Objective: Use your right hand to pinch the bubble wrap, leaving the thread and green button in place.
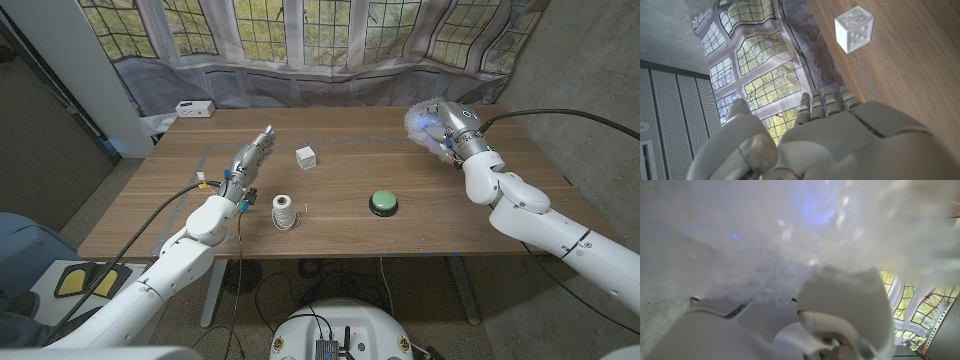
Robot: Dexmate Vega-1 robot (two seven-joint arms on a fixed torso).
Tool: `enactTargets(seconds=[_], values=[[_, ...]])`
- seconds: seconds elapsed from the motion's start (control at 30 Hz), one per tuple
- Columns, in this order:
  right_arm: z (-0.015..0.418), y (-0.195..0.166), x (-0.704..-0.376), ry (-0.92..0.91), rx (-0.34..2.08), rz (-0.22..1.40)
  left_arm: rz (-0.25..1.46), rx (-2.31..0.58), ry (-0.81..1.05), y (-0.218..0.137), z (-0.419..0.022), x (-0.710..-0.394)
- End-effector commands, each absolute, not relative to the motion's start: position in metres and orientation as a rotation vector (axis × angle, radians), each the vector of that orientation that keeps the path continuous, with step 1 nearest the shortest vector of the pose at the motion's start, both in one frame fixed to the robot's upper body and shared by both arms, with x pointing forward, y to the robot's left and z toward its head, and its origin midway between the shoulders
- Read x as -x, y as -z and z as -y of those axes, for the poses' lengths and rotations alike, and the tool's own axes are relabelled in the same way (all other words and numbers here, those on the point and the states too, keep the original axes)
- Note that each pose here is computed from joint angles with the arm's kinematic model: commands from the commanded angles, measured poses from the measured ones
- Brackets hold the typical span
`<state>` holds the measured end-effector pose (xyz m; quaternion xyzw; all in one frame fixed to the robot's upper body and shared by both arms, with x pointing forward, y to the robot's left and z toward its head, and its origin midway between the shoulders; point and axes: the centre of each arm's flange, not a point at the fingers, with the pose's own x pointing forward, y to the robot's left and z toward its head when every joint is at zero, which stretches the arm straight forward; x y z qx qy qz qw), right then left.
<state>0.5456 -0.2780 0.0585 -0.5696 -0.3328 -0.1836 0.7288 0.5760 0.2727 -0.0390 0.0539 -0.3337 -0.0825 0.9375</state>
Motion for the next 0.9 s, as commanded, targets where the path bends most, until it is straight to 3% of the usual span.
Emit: enactTargets(seconds=[0.03,0.9], values=[[0.2715,-0.0609,-0.5364,0.4,1.209,0.784,0.672,-0.112,0.172,0.0407,-0.2713,-0.5764],[0.271,-0.0607,-0.5291,0.436,1.266,0.793,0.665,-0.116,0.172,0.0381,-0.2698,-0.5778]])
